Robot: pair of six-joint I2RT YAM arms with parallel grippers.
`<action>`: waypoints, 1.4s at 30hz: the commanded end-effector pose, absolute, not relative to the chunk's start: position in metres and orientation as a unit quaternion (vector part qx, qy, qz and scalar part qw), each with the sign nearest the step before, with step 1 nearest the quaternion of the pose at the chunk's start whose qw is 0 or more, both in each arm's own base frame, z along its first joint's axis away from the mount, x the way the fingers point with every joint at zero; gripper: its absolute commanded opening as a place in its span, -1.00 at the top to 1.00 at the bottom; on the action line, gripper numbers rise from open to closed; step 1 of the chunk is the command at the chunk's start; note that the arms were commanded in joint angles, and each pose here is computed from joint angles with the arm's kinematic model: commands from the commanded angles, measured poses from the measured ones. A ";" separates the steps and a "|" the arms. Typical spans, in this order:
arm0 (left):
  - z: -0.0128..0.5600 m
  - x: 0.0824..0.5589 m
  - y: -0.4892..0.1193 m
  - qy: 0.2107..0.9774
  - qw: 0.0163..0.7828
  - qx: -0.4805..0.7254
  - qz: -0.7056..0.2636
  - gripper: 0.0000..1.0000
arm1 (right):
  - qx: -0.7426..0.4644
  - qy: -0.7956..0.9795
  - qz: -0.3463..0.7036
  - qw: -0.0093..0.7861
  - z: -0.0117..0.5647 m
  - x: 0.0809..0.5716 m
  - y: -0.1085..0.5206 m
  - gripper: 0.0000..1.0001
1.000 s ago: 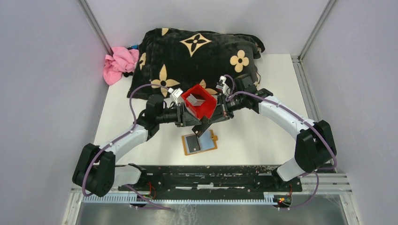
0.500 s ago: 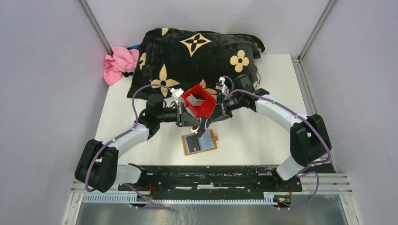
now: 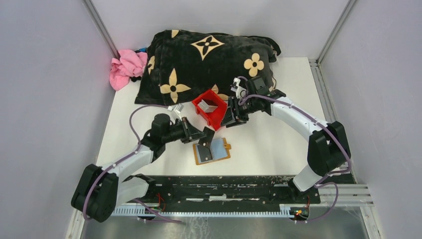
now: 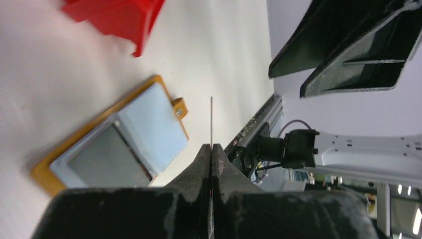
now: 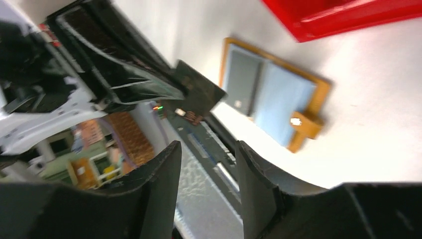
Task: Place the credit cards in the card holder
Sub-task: Pick up the credit card from the storage box, then insert the credit card into the card holder.
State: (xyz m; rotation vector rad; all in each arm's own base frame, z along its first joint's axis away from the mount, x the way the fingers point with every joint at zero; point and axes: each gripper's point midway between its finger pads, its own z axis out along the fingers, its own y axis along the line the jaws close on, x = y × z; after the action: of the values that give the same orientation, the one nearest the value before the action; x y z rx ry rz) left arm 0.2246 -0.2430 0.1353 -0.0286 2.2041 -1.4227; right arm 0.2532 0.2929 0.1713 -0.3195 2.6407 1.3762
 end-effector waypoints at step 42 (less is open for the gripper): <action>0.061 0.213 -0.236 0.810 0.356 -0.258 -0.387 0.94 | -0.039 0.949 0.107 0.295 0.090 0.310 0.240 0.11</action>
State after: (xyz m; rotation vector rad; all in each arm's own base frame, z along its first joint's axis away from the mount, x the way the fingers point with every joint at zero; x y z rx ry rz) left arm 0.2021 -0.2304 0.0451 -0.6010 2.1929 -0.9247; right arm 0.3112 0.2318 0.0855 -0.1259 2.5571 0.2761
